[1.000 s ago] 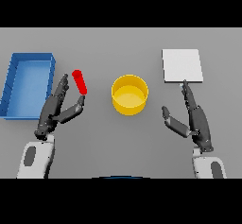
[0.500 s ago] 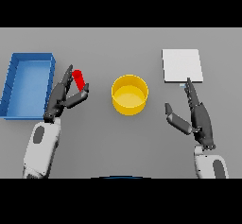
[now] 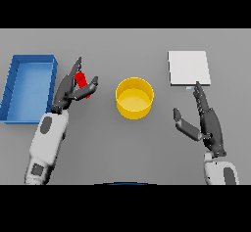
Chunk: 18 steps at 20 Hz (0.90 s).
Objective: Pick up the red beaker and tilt it to pour out 1 green nut into yellow bowl. Pick up the yellow bowl and place it on the metallic measuring scale.
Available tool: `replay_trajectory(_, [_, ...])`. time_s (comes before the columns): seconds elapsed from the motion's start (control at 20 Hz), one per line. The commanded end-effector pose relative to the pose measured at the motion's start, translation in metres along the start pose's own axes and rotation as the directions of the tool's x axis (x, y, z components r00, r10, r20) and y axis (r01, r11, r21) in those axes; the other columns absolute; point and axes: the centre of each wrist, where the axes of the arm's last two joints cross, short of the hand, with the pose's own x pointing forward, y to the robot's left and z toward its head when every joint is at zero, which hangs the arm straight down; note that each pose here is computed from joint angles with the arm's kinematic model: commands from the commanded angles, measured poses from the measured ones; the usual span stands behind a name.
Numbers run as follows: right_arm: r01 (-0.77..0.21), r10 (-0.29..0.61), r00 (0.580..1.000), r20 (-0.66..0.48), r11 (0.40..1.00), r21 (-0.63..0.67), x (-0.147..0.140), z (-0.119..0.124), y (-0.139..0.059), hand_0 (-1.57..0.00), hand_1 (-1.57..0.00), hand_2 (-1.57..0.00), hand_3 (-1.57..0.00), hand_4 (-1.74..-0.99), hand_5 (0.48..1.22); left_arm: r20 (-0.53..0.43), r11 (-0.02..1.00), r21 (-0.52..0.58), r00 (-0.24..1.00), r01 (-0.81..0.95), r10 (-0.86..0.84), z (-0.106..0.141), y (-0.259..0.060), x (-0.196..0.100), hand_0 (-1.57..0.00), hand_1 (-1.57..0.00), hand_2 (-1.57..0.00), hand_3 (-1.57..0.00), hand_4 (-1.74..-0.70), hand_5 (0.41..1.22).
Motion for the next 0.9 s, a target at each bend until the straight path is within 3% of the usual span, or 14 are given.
replay_trajectory(0.0, [-0.005, 0.005, 1.0, -0.016, 1.0, 0.0, -0.002, -0.002, 0.001, 0.0, 0.0, 0.0, 0.0, -1.315, 0.682, 0.005, 1.0, -0.003, 1.0, -0.001, 0.001, 0.0, -0.002, -0.001, 0.0, 0.0, 0.0, 0.0, -1.32, 0.71])
replay_trajectory(0.15, [-0.006, 0.006, 1.0, -0.011, 1.0, 0.001, 0.002, -0.004, 0.003, 0.0, 0.0, 0.0, 0.0, -1.298, 0.682, 0.038, 1.0, -0.005, 0.999, -0.013, 0.013, -0.006, -0.004, -0.004, 0.0, 0.0, 0.0, 0.0, -1.36, 0.735])
replay_trajectory(0.25, [-0.018, 0.018, 1.0, -0.016, 1.0, 0.003, -0.001, -0.001, 0.004, 0.0, 0.0, 0.0, 0.0, -1.291, 0.684, 0.048, 0.999, 0.008, 0.998, -0.036, 0.036, -0.01, -0.004, -0.005, -0.08, -0.08, -0.12, -0.08, -1.42, 0.77])
replay_trajectory(0.3, [-0.018, 0.018, 1.0, -0.002, 1.0, -0.002, 0.002, -0.001, 0.001, 0.0, 0.0, 0.0, 0.0, -1.289, 0.684, 0.037, 0.998, 0.014, 0.998, -0.058, 0.058, -0.009, -0.008, -0.006, -0.25, -0.28, -0.31, -0.22, -1.44, 0.795])
replay_trajectory(0.4, [-0.015, 0.015, 1.0, -0.009, 1.0, 0.0, 0.003, -0.002, 0.003, 0.0, 0.0, 0.0, 0.0, -1.285, 0.683, 0.02, 0.997, 0.05, 0.998, -0.052, 0.051, -0.012, -0.014, -0.003, -0.68, -0.7, -0.71, -0.71, -1.44, 0.949])
replay_trajectory(0.5, [-0.012, 0.013, 1.0, -0.01, 1.0, 0.007, 0.0, 0.0, 0.003, 0.0, 0.0, 0.0, 0.0, -1.287, 0.684, 0.032, 0.997, 0.073, 0.999, -0.003, 0.001, -0.017, -0.015, -0.002, -1.0, -1.01, -1.02, -1.02, -1.44, 1.047])
replay_trajectory(0.65, [-0.009, 0.009, 1.0, -0.005, 1.0, 0.008, -0.001, -0.002, 0.004, 0.0, 0.0, 0.0, 0.0, -1.293, 0.682, 0.064, 0.998, 0.063, 0.998, -0.017, 0.013, -0.016, -0.022, -0.004, -1.28, -1.29, -1.29, -1.29, -1.45, 1.132])
replay_trajectory(0.85, [-0.015, 0.015, 1.0, 0.004, 1.0, 0.021, 0.0, -0.003, 0.005, 0.0, 0.0, 0.0, 0.0, -1.288, 0.679, 0.11, 0.995, 0.087, 0.993, -0.047, 0.037, -0.015, -0.022, -0.003, -1.45, -1.45, -1.46, -1.45, -1.62, 1.117])
